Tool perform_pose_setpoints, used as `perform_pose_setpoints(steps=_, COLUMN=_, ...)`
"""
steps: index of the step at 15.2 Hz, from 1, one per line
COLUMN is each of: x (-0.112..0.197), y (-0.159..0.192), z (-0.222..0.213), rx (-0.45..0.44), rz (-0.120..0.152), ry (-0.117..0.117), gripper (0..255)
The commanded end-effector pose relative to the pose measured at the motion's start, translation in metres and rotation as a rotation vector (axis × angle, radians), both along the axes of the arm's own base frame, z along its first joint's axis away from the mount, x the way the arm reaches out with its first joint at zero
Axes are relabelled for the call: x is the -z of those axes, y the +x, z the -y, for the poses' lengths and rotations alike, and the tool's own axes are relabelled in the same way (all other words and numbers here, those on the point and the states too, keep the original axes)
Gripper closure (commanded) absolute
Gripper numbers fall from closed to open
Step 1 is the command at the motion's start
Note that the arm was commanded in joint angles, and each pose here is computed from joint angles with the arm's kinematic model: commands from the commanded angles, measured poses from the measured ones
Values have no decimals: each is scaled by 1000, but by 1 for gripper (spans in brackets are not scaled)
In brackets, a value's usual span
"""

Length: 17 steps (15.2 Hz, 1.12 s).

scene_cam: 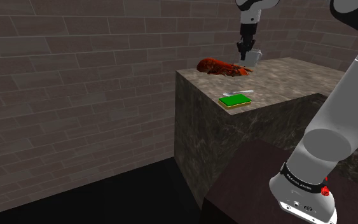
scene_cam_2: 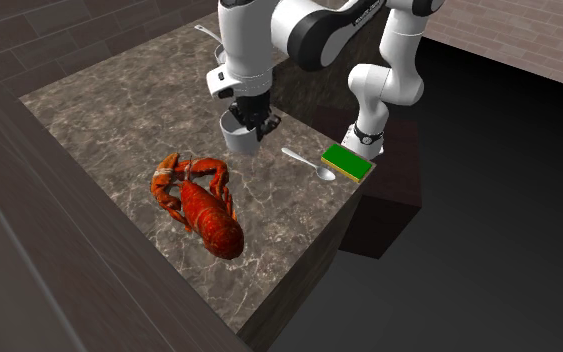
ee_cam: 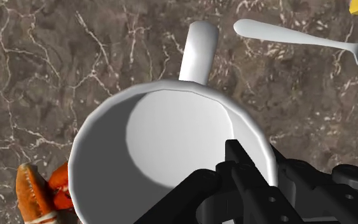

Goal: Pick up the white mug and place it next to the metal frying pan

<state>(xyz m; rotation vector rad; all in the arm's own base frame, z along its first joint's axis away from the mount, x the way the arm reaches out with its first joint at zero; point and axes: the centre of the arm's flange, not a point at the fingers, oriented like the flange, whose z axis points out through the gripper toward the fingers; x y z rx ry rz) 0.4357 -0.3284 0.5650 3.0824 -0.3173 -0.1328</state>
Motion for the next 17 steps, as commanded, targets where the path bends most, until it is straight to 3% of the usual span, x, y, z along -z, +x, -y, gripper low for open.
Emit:
perform_pose_setpoints(steps=1, x=-11, y=0, z=0, rx=0, rz=0, ry=0, gripper=255)
perform_pose_setpoints(steps=8, x=-46, y=0, z=0, rx=0, rz=0, ry=0, gripper=255)
perform_pose_setpoints(steps=17, x=-46, y=-117, z=16, rx=0, rz=0, ry=0, gripper=255)
